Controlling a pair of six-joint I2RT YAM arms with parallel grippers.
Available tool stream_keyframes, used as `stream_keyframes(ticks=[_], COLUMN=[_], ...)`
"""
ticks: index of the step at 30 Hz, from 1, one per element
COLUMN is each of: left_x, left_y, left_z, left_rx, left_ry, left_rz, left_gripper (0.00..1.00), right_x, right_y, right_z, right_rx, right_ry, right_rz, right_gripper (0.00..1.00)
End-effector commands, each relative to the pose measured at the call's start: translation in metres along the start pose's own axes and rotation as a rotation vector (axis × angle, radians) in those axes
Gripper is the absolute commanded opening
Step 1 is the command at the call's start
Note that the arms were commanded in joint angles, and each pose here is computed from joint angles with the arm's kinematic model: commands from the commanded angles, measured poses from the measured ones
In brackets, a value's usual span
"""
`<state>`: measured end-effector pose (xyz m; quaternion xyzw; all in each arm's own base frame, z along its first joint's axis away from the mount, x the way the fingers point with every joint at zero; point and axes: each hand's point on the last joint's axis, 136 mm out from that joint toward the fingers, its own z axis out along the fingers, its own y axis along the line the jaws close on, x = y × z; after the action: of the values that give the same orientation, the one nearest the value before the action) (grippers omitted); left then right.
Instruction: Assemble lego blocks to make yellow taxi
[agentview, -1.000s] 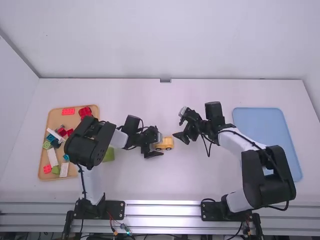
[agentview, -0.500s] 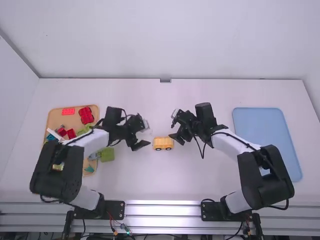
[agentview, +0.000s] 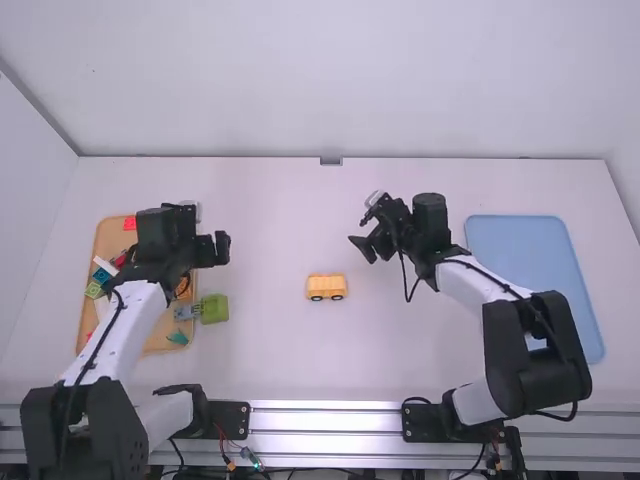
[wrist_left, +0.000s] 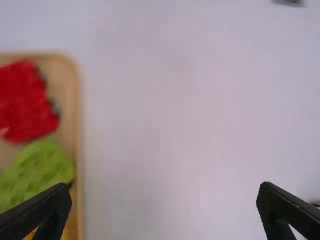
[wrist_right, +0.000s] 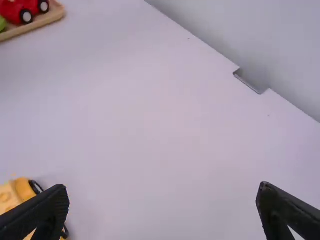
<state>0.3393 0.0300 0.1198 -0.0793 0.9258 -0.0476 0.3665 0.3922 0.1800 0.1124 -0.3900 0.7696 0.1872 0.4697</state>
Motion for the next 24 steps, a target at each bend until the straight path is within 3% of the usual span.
stream_keyframes(ticks=[1, 12, 16, 24], left_x=[0.006, 0.033, 0.037, 0.056], left_y=[0.036, 0.073, 0.078, 0.094], left_z=[-0.006, -0.012, 0.012, 0.044], left_rx=[-0.207, -0.284, -0.261, -0.335], left_ry=[0.001, 0.231, 0.319, 0.527], left_rz=[-0.184, -0.358, -0.294, -0.340], left_gripper=[0.99, 0.98, 0.76, 0.57], right_x=[-0.011, -0.015, -0.017, -0.019], right_y=[-0.006, 0.006, 0.015, 0.022], right_z=[-0.007, -0.002, 0.001, 0.004], right_rx=[0.017, -0.010, -0.029, -0.046], right_ry=[-0.033, -0.035, -0.035, -0.036], right_rz=[0.070, 0.061, 0.047, 0.039], right_gripper=[0.99, 0.99, 0.99, 0.99])
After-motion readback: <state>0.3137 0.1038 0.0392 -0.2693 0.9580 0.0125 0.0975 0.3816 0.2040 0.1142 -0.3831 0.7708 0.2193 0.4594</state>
